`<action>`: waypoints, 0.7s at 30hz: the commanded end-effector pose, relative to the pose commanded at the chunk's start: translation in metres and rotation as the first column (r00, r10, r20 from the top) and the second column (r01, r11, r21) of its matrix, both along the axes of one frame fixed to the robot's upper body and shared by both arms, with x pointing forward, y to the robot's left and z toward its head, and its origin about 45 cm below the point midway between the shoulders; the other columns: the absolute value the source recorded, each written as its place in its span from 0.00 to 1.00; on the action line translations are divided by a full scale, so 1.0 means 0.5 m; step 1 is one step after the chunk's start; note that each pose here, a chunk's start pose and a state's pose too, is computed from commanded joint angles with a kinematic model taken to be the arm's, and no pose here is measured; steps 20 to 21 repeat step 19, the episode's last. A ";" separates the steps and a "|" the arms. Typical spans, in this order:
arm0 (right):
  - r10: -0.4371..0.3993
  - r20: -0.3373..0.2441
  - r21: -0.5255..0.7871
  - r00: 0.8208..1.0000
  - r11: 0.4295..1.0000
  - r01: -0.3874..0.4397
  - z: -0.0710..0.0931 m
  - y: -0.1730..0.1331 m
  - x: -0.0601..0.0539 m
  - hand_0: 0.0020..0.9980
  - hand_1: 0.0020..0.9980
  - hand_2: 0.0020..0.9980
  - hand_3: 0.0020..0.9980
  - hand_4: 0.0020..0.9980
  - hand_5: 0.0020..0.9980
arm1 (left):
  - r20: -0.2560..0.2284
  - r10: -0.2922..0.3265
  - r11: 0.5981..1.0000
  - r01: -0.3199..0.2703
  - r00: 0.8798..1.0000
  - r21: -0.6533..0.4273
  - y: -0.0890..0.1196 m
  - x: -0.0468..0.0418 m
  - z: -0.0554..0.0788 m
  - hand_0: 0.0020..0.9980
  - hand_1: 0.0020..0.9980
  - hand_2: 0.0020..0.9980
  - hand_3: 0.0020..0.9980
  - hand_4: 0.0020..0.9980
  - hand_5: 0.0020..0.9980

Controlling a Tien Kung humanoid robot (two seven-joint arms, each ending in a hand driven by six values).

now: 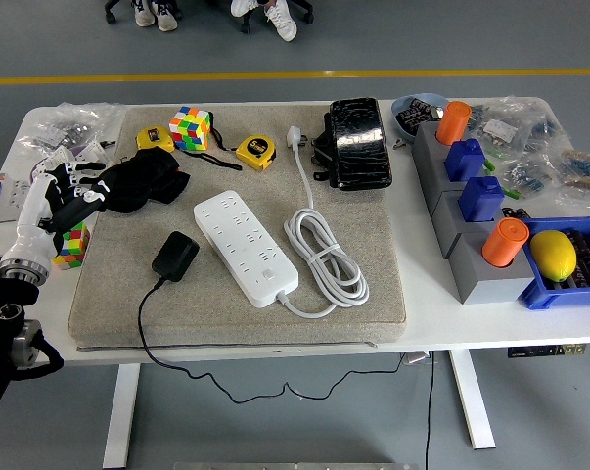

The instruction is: Put the plug near the board,insert it into the board,press the button,pull the plug out

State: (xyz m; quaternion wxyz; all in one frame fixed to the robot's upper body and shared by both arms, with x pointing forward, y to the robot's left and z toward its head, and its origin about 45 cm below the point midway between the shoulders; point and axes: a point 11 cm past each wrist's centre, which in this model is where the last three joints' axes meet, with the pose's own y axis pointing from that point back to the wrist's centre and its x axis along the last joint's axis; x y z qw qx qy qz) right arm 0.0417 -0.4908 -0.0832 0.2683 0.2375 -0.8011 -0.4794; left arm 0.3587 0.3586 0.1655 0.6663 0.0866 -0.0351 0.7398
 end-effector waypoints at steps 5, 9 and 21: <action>-0.011 -0.001 0.000 1.000 1.000 0.011 -0.001 0.000 -0.006 0.48 0.57 0.57 0.52 0.89 0.43 | -0.006 -0.002 1.000 0.002 1.000 0.000 -0.002 -0.002 -0.004 0.29 0.33 0.46 0.56 0.79 0.31; -0.013 -0.003 0.002 1.000 1.000 0.013 -0.002 0.001 -0.010 0.48 0.57 0.57 0.52 0.89 0.43 | -0.009 -0.001 1.000 0.001 1.000 -0.004 -0.003 -0.004 -0.007 0.29 0.33 0.46 0.56 0.79 0.31; -0.028 -0.011 0.000 1.000 1.000 0.028 -0.001 -0.003 -0.023 0.48 0.57 0.57 0.52 0.89 0.43 | -0.013 0.008 1.000 -0.008 1.000 -0.017 -0.003 -0.010 -0.013 0.29 0.33 0.46 0.56 0.79 0.30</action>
